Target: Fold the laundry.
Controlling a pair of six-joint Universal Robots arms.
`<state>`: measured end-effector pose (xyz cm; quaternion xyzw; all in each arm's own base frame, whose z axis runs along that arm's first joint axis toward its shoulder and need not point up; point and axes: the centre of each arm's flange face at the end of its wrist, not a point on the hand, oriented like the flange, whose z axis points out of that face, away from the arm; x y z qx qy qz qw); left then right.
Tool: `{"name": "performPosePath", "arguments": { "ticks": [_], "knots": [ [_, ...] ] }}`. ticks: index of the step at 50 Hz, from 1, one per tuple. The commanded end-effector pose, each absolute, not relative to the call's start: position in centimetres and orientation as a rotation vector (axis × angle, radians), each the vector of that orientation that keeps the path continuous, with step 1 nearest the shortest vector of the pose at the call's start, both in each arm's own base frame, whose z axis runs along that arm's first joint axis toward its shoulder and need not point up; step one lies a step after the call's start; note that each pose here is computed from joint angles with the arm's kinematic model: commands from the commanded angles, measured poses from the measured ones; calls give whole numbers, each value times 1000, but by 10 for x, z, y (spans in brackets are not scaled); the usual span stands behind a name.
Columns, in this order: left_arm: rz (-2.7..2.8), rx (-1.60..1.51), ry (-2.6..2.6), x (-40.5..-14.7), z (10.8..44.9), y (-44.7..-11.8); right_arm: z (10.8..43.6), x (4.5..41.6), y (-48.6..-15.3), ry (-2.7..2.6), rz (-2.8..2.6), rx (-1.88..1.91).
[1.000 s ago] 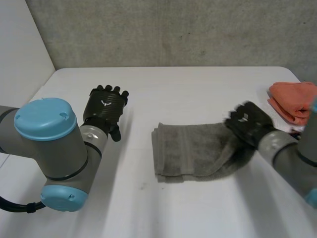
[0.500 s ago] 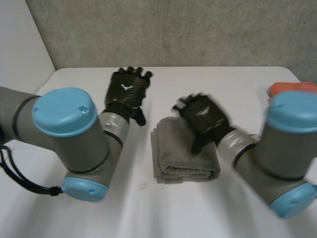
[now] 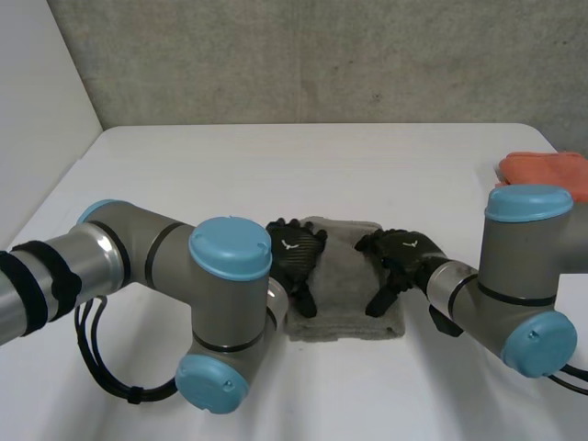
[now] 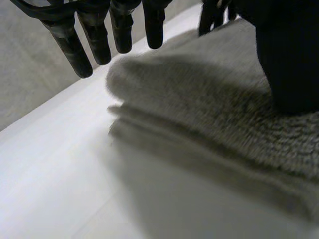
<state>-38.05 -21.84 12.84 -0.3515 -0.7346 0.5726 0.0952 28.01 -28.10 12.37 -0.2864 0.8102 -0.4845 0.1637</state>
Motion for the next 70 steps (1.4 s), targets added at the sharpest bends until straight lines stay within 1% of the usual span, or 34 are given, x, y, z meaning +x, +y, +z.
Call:
{"name": "performPosePath", "arguments": {
  "ticks": [1, 4, 6, 7, 8, 10, 13, 14, 16, 21, 22, 28, 29, 34, 42, 52, 70],
  "knots": [
    [1689, -1093, -2199, -375, 129, -219, 129, 279, -282, 2292, -1462, -1020],
    [1674, -1105, -2153, -378, 135, -217, 142, 277, -282, 2273, -1529, -1046],
    [1682, -1101, -2120, -379, 143, -217, 152, 277, -281, 2259, -1569, -1038],
    [1693, -1095, -2098, -379, 150, -216, 163, 276, -279, 2242, -1614, -1030],
    [1718, -1076, -2065, -378, 166, -216, 166, 275, -277, 2234, -1635, -1026],
    [1746, -1056, -2037, -375, 182, -215, 175, 275, -272, 2206, -1679, -1022],
    [1802, -1001, -1984, -367, 214, -216, 191, 274, -255, 2132, -1765, -1022],
    [1816, -987, -1966, -364, 223, -217, 193, 275, -245, 2106, -1784, -1028],
    [1827, -975, -1933, -357, 241, -217, 191, 275, -236, 2090, -1786, -1037],
    [1740, -1025, -1914, -345, 260, -211, 172, 273, -211, 2085, -1747, -1067],
    [1712, -1039, -1916, -343, 262, -209, 163, 273, -204, 2090, -1721, -1078],
    [1592, -1084, -1948, -337, 260, -203, 141, 276, -190, 2089, -1668, -1117],
    [1591, -1085, -1947, -337, 260, -202, 133, 278, -188, 2092, -1651, -1129],
    [1583, -1082, -1950, -337, 258, -202, 119, 283, -191, 2080, -1664, -1135],
    [1575, -1082, -1952, -338, 257, -201, 112, 291, -203, 2022, -1747, -1144],
    [1570, -1084, -1956, -337, 256, -200, 101, 296, -211, 2027, -1744, -1178],
    [1541, -1025, -1967, -337, 256, -201, 104, 309, -232, 1960, -1844, -1186]
  ]
}}
